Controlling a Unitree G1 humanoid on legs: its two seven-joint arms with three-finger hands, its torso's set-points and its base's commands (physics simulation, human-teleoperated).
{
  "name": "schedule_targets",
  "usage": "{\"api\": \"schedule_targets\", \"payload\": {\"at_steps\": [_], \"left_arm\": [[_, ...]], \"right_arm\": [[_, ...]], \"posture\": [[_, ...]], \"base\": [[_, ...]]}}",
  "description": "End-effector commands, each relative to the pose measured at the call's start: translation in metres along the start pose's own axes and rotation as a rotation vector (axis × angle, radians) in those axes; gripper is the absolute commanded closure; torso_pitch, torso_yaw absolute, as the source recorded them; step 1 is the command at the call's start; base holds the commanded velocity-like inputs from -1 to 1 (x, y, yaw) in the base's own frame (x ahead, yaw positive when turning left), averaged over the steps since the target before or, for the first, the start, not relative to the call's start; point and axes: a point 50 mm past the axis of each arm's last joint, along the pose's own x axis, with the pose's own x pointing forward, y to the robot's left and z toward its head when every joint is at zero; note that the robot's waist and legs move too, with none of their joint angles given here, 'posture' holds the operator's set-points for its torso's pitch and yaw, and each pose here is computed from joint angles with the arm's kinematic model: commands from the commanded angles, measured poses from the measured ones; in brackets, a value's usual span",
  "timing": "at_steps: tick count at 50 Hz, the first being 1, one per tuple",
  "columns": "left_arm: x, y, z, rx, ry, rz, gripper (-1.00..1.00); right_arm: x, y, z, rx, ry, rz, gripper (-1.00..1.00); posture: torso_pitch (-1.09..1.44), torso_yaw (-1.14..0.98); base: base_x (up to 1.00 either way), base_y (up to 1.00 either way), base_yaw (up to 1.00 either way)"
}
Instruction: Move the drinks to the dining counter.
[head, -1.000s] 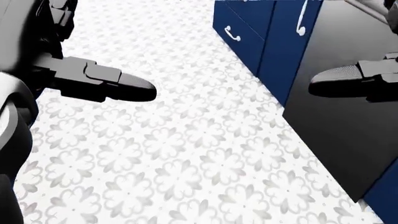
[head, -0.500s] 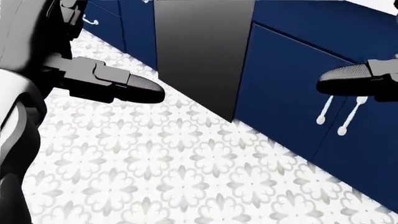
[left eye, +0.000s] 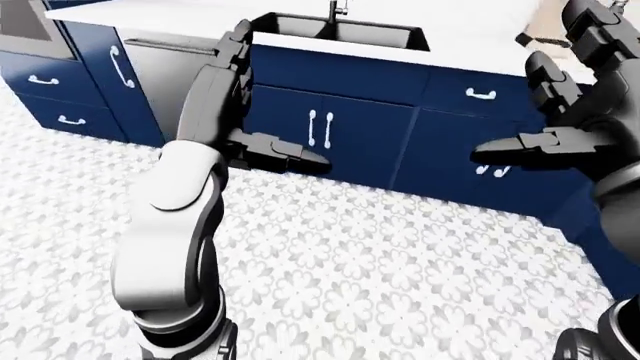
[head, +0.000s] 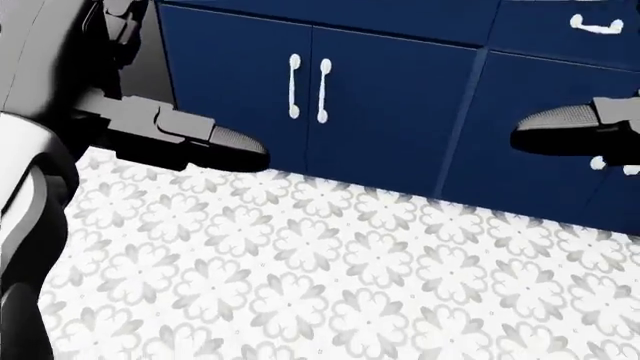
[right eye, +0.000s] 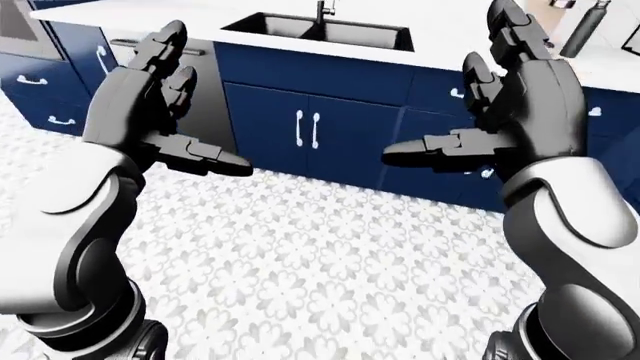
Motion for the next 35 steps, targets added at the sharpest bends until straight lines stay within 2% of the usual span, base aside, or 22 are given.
{"api": "schedule_targets", "payload": {"at_steps": [1,5,6,8,14,35], "left_arm": [[-0.0038,0.0069,0.015,0.012,-0.08,0.043,-1.0],[-0.0042,0.0074,0.0161,0.012,-0.084,0.042,-1.0],[-0.0044,0.0075,0.0162,0.012,-0.084,0.042,-1.0],[-0.0053,0.0074,0.017,0.011,-0.085,0.042,-1.0],[-0.0052,0.0073,0.0166,0.01,-0.086,0.042,-1.0],[-0.005,0.0044,0.0091,0.012,-0.078,0.037,-1.0]], "right_arm": [[-0.0017,0.0014,0.0118,-0.002,-0.068,0.007,-1.0],[-0.0011,0.0026,0.0106,0.002,-0.068,0.01,-1.0],[-0.0007,0.0024,0.0111,0.01,-0.071,0.007,-1.0],[-0.0003,0.0031,0.0106,-0.024,-0.08,0.002,-1.0],[0.0001,0.0035,0.0128,-0.023,-0.083,0.007,-1.0],[0.0016,0.0017,0.0168,-0.011,-0.1,0.007,-1.0]], "posture": [[0.0,0.0],[0.0,0.0],[0.0,0.0],[0.0,0.0],[0.0,0.0],[0.0,0.0]], "base": [[-0.44,0.0,-1.0],[-0.37,0.0,-1.0],[-0.23,-0.74,0.0],[0.0,0.0,0.0],[0.0,-0.14,0.0],[0.0,-1.0,0.0]]}}
